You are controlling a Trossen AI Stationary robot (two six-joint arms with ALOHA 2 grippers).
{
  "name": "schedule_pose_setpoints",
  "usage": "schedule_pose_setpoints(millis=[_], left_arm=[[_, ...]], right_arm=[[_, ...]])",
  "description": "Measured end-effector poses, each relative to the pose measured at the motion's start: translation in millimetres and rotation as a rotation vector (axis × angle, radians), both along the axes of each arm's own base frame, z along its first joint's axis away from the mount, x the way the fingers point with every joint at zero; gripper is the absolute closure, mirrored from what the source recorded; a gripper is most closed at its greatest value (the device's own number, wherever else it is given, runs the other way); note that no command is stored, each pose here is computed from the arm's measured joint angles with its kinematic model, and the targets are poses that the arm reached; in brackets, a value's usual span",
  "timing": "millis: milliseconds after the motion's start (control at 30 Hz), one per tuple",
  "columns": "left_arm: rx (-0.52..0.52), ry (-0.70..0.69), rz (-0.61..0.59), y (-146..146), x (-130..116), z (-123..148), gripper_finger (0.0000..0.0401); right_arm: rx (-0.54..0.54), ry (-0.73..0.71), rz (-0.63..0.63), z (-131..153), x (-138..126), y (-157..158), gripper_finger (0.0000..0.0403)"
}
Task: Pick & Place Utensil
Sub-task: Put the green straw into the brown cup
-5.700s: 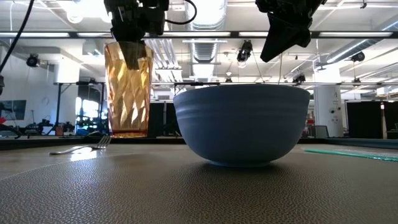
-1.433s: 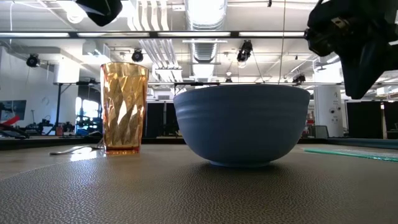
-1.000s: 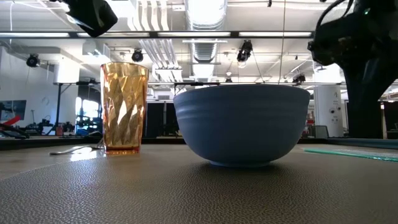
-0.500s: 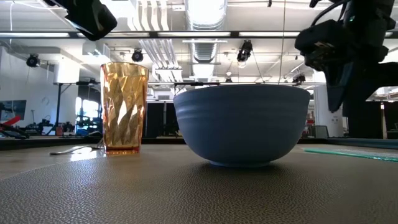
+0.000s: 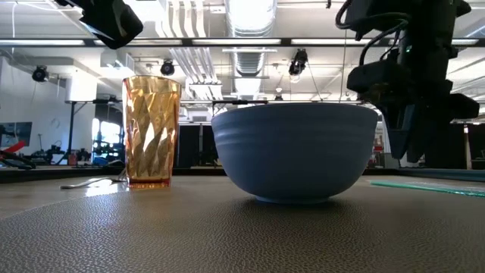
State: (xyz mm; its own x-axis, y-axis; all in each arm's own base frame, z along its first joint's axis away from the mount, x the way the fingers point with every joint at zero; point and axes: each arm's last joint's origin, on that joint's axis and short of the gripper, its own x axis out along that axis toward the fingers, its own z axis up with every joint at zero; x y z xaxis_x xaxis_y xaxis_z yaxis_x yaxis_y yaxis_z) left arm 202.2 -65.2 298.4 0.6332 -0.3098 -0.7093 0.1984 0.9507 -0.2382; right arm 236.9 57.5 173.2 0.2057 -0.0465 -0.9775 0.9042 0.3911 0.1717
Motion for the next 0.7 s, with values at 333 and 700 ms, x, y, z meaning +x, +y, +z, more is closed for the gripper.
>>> schedule_pose_setpoints(millis=[333, 700], left_arm=[[0.000, 0.000, 0.000, -0.1, 0.0, 0.0, 0.0218], [0.000, 0.000, 0.000, -0.1, 0.0, 0.0, 0.0218]], right_arm=[[0.030, 0.101, -0.007, -20.7, 5.0, 3.1, 0.0266], [0.011, 0.166, 0.005, -36.6, 8.8, 4.1, 0.0271]])
